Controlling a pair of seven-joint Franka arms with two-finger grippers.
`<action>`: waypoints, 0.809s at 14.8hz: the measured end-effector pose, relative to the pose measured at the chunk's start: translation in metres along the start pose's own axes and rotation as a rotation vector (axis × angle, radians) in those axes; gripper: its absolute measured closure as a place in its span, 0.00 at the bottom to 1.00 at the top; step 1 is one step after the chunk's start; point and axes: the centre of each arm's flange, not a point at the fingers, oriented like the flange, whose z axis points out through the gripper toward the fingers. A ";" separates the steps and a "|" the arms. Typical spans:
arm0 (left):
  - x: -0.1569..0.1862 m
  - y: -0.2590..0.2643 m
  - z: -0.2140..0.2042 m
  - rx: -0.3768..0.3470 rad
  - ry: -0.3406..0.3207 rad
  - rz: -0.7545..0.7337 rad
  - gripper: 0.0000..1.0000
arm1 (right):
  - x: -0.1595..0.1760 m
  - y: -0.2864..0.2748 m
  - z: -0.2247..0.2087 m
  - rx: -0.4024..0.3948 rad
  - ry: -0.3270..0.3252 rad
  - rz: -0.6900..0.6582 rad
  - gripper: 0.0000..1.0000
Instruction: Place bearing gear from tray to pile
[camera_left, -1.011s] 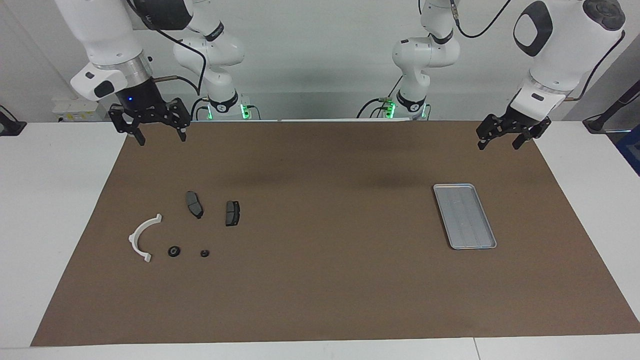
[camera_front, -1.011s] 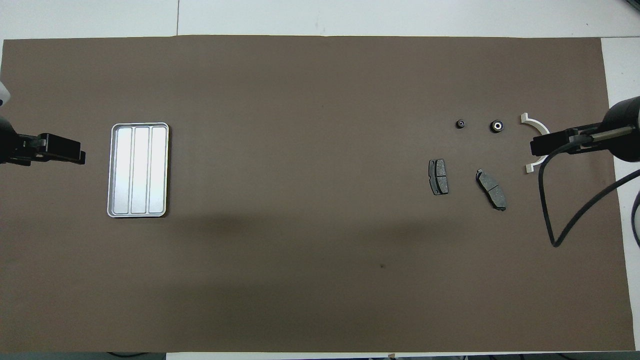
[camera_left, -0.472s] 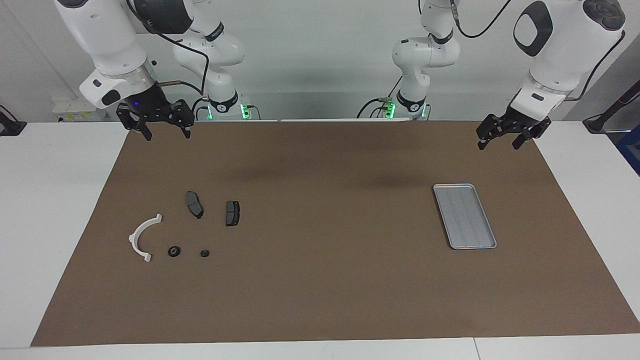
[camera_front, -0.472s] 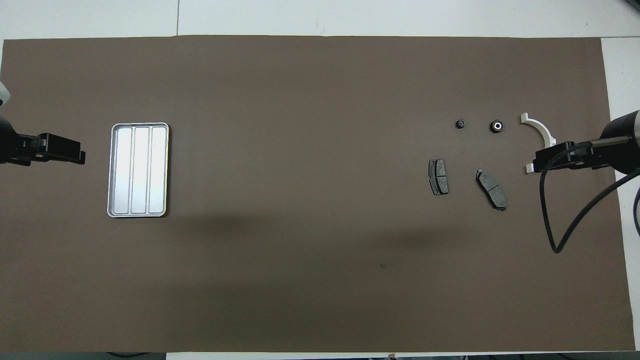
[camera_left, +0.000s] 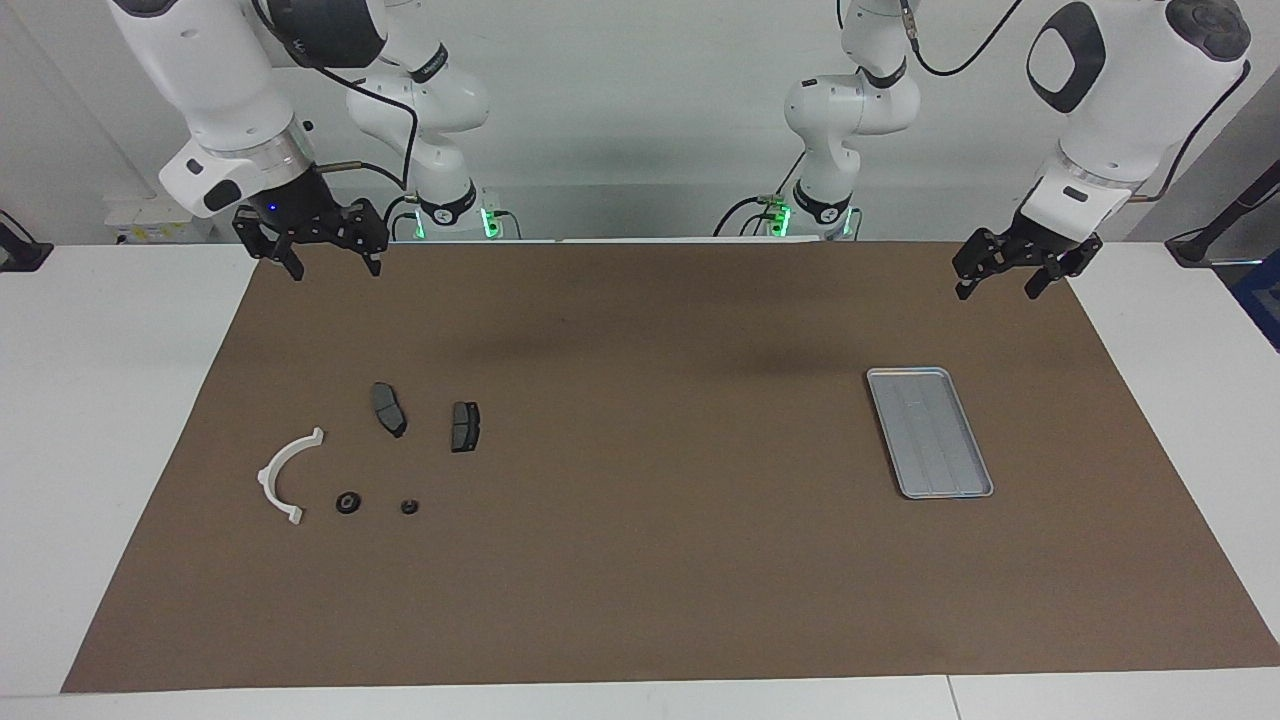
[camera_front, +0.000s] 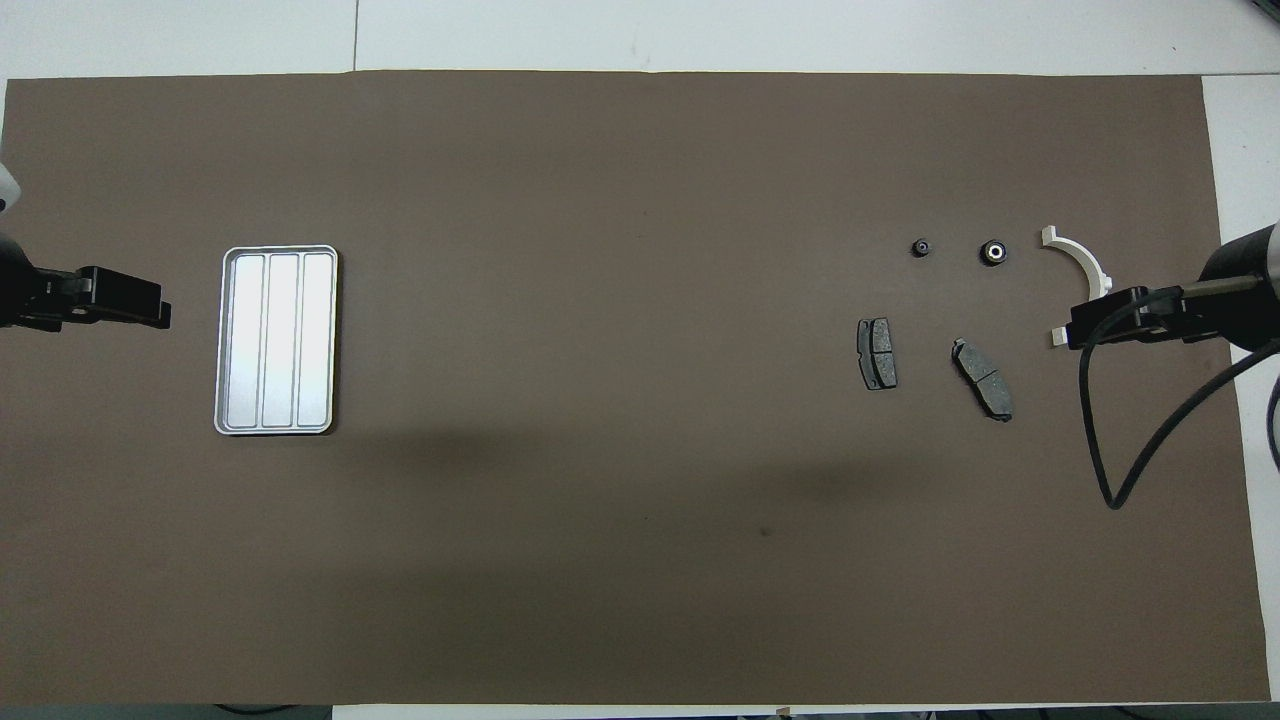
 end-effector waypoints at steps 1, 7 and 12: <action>0.000 0.000 0.000 0.000 0.000 0.000 0.00 | 0.000 0.000 0.000 0.000 0.000 -0.001 0.00; 0.000 0.000 0.000 0.000 0.000 0.000 0.00 | 0.000 -0.001 0.000 0.000 0.000 -0.003 0.00; 0.000 0.000 0.000 0.000 0.000 0.000 0.00 | 0.000 -0.002 0.000 0.000 0.001 -0.004 0.00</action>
